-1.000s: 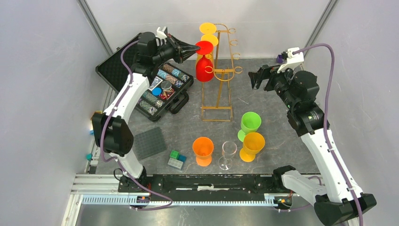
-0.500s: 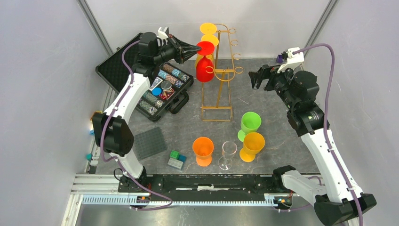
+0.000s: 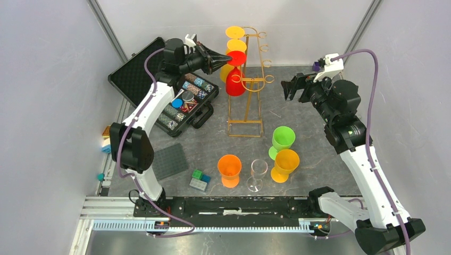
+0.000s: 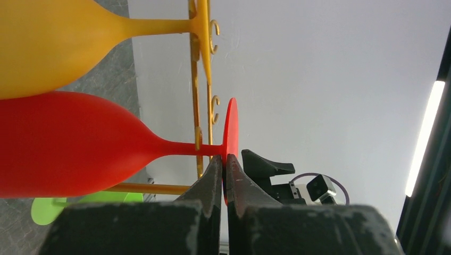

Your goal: Place the wine glass upside down on the wine glass rack

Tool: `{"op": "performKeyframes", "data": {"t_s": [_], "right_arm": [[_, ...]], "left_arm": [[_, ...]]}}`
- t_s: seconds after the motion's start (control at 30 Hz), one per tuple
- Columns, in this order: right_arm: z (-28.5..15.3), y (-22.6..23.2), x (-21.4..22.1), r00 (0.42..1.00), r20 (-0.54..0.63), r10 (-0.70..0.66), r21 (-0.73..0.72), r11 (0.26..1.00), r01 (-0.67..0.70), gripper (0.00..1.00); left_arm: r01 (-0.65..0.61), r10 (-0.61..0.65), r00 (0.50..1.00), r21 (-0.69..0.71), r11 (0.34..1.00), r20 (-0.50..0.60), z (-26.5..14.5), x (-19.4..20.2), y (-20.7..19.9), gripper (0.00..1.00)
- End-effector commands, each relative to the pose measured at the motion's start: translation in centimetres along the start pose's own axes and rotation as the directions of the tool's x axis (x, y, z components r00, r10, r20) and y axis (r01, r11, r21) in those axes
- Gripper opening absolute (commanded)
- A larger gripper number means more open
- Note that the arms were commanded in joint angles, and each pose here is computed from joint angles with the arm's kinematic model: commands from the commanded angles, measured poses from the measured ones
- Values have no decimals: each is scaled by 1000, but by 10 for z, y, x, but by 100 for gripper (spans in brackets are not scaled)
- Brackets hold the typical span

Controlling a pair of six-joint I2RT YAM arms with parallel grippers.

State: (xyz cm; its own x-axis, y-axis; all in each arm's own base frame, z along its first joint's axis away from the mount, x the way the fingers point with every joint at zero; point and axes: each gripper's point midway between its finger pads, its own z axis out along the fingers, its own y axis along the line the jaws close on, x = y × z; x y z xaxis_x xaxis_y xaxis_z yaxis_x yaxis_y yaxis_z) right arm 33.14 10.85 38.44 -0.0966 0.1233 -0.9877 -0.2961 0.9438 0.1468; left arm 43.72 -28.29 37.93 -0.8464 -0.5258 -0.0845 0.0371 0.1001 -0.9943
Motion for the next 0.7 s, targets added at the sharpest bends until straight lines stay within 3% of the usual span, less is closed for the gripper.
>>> {"op": "performKeyframes", "data": {"t_s": [0.0,0.23,0.47,0.67], "right_arm": [[-4,2,-23,998,64,-16,-5,1000,16,98],[-4,1,-22,998,62,-17,-1,1000,17,98],[-4,1,-20,998,58,-14,-5,1000,15,98],[-5,2,-19,998,54,-15,-7,1000,16,98]], "left_arm": [[-3,4,999,43,999,-35,1,7,-13,3],[-3,5,999,43,999,-43,-2,11,-13,10],[-25,27,999,33,999,-43,-11,18,-15,37],[-69,68,997,-29,997,-34,-22,24,-10,53]]}}
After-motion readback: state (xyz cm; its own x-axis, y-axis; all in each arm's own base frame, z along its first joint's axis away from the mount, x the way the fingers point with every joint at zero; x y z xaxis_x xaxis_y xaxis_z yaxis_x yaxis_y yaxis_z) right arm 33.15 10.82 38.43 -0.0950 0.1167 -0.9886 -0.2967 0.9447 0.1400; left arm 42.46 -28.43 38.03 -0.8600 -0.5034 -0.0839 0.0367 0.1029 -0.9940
